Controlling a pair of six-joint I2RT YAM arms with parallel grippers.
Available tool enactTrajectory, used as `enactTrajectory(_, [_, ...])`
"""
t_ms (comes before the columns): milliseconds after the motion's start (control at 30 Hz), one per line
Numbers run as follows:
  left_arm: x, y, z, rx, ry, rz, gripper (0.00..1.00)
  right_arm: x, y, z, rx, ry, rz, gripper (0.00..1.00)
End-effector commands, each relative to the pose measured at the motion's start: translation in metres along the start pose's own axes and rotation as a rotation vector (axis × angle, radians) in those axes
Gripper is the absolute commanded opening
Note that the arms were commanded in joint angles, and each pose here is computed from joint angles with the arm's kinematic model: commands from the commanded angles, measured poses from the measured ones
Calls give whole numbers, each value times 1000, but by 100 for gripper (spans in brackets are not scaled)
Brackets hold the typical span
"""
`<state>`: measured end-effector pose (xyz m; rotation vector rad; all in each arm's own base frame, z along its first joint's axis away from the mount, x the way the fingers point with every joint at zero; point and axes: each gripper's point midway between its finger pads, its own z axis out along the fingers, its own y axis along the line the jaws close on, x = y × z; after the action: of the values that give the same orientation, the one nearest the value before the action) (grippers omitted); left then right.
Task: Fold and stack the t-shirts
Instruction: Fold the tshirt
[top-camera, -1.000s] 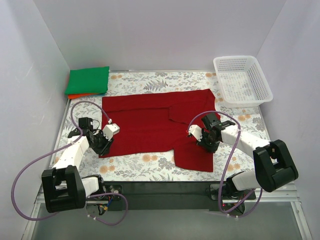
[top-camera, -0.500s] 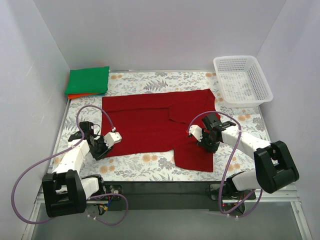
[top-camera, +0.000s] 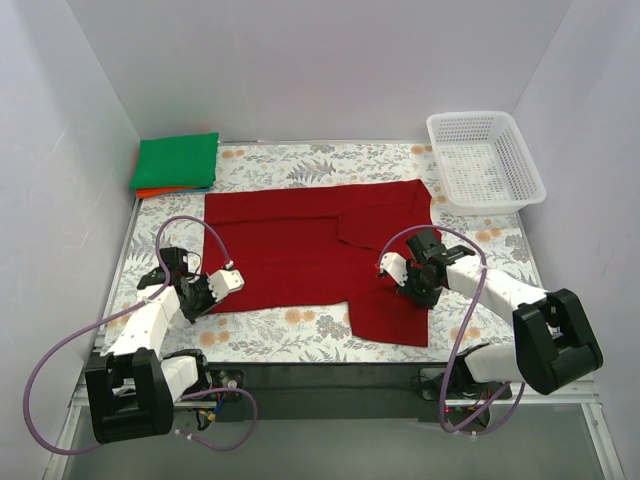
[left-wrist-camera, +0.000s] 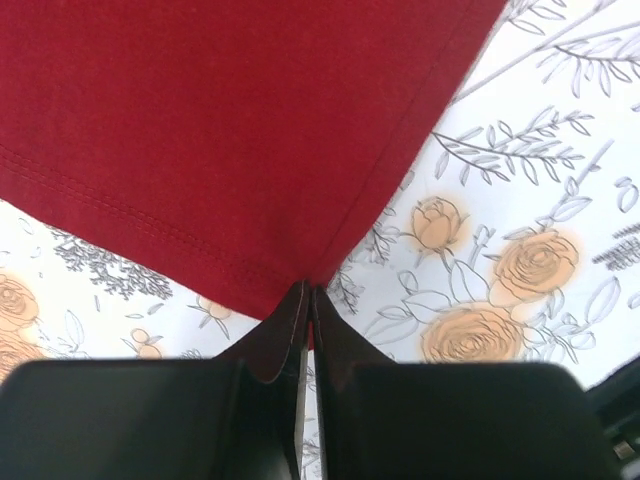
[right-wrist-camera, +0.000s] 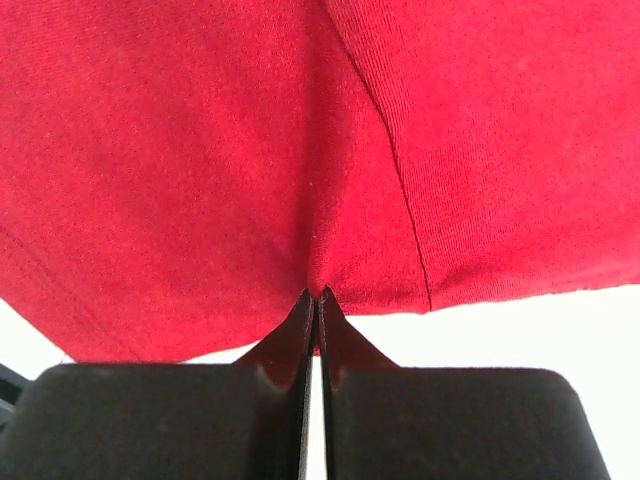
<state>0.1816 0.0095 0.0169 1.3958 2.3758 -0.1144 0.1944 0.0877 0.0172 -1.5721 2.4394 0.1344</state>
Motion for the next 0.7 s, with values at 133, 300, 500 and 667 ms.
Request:
enactTrajectory(133, [-8,-3,-22,22,0,-2,0,7,9,-27,25,-29,-1,1])
enactTrajectory(300, [-23,7,-38,49,-24,-24,0,-10,-7,-50,84,-88,-5,1])
enactTrajectory(500, [-54,45,-58,6,-94,-34,0,-30,-34,-65,114,-103,-17,1])
enactTrajectory(667, [-74,81,-61,-28,-142,-57,0,-50,-63,-73,138,-108,-40,1])
